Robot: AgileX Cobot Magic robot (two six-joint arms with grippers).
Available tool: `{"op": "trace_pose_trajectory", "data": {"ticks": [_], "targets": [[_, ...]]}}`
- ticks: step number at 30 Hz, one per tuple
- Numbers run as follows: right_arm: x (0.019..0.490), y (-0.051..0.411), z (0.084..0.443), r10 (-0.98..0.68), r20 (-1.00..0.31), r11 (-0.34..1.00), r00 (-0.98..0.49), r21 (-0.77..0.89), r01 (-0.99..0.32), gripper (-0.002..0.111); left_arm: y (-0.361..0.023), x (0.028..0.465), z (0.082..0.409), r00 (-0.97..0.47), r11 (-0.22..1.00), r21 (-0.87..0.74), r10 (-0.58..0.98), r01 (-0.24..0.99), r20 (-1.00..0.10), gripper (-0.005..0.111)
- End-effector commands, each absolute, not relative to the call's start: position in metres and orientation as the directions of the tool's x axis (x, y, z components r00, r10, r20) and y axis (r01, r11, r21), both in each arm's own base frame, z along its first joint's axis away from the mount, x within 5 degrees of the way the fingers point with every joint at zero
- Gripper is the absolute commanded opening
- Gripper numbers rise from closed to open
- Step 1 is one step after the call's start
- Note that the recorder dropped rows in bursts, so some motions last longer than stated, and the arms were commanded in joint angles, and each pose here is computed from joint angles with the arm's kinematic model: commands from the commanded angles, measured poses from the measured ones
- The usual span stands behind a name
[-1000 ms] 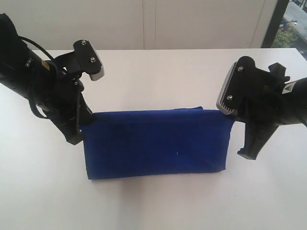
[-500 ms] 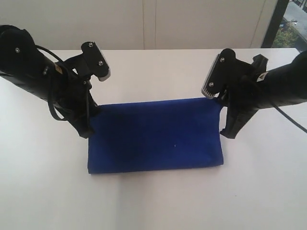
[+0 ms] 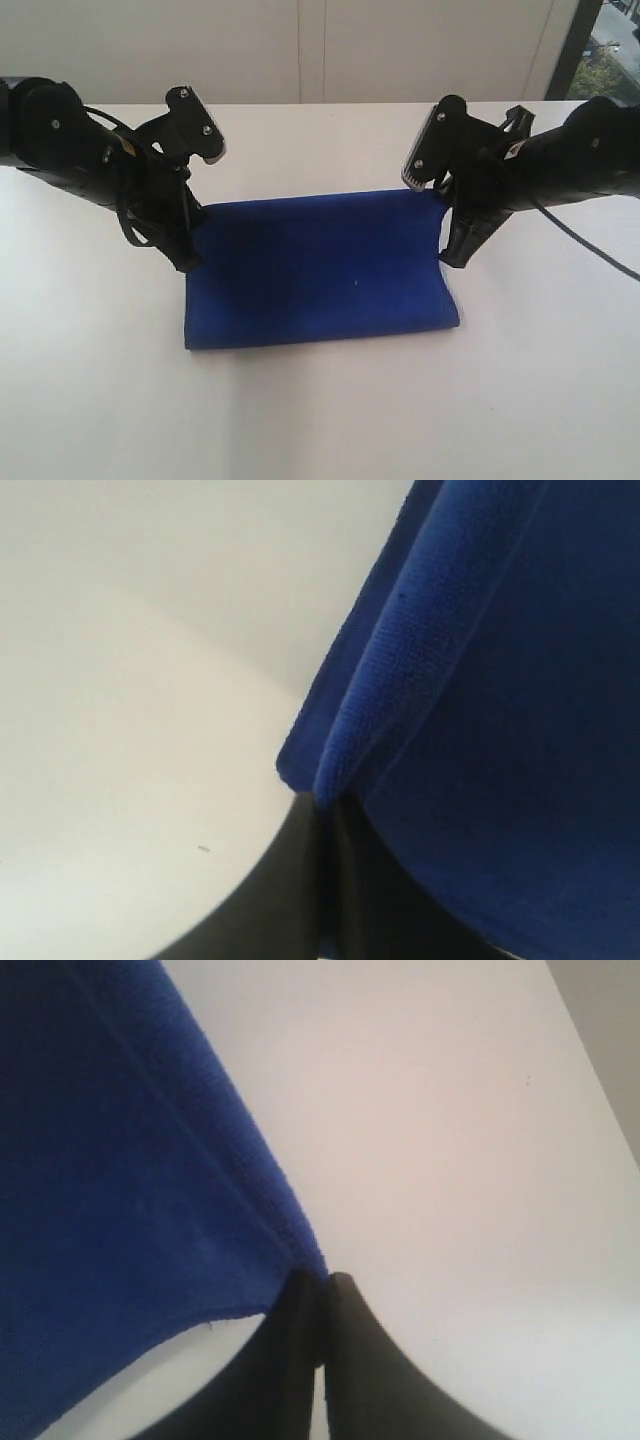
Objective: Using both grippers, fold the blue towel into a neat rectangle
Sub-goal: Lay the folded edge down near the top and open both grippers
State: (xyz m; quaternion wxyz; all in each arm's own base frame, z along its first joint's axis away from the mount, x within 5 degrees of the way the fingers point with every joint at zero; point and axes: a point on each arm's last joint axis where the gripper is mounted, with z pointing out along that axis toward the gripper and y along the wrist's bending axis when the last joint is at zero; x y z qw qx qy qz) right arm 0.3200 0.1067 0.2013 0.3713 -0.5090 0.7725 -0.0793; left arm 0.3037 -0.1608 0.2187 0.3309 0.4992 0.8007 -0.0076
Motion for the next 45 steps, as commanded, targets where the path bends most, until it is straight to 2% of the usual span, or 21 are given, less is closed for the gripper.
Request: {"op": "trace_pose_trajectory", "data": {"ticks": [1,13,24,30,32,34,37,38,40,45], "targets": [[0.328,0.108,0.197,-0.844,-0.498,0.476,-0.198,-0.527,-0.704,0.0,-0.161,0.308,0.213,-0.268,0.5,0.342,0.797,0.796,-0.541,0.0],[0.336,0.11,0.208,-0.838,-0.517,0.484,-0.177,-0.552,-0.679,0.0,-0.163,0.317,0.203,-0.26,0.512,0.363,0.79,0.779,-0.555,0.0],[0.345,0.111,0.181,-0.845,-0.494,0.483,-0.205,-0.541,-0.689,0.0,-0.166,0.325,0.187,-0.261,0.519,0.374,0.789,0.769,-0.557,0.0],[0.346,0.111,0.177,-0.845,-0.493,0.485,-0.21,-0.538,-0.689,0.0,-0.167,0.327,0.18,-0.267,0.518,0.371,0.791,0.771,-0.55,0.0],[0.346,0.111,0.176,-0.836,-0.5,0.5,-0.225,-0.527,-0.688,0.006,-0.167,0.327,0.18,-0.267,0.518,0.371,0.791,0.771,-0.55,0.001],[0.346,0.111,0.174,-0.837,-0.498,0.499,-0.227,-0.524,-0.69,0.018,-0.167,0.327,0.18,-0.264,0.514,0.373,0.794,0.772,-0.548,0.013],[0.346,0.111,0.174,-0.837,-0.498,0.499,-0.227,-0.524,-0.69,0.029,-0.167,0.327,0.18,-0.261,0.512,0.375,0.795,0.773,-0.547,0.034],[0.346,0.111,0.174,-0.837,-0.498,0.499,-0.227,-0.524,-0.69,0.035,-0.167,0.327,0.18,-0.261,0.512,0.375,0.795,0.773,-0.547,0.047],[0.346,0.111,0.174,-0.836,-0.499,0.501,-0.228,-0.523,-0.69,0.037,-0.167,0.327,0.18,-0.261,0.512,0.375,0.795,0.773,-0.547,0.055],[0.346,0.111,0.174,-0.826,-0.509,0.517,-0.242,-0.513,-0.685,0.037,-0.167,0.327,0.18,-0.261,0.512,0.375,0.795,0.773,-0.547,0.056]]}}
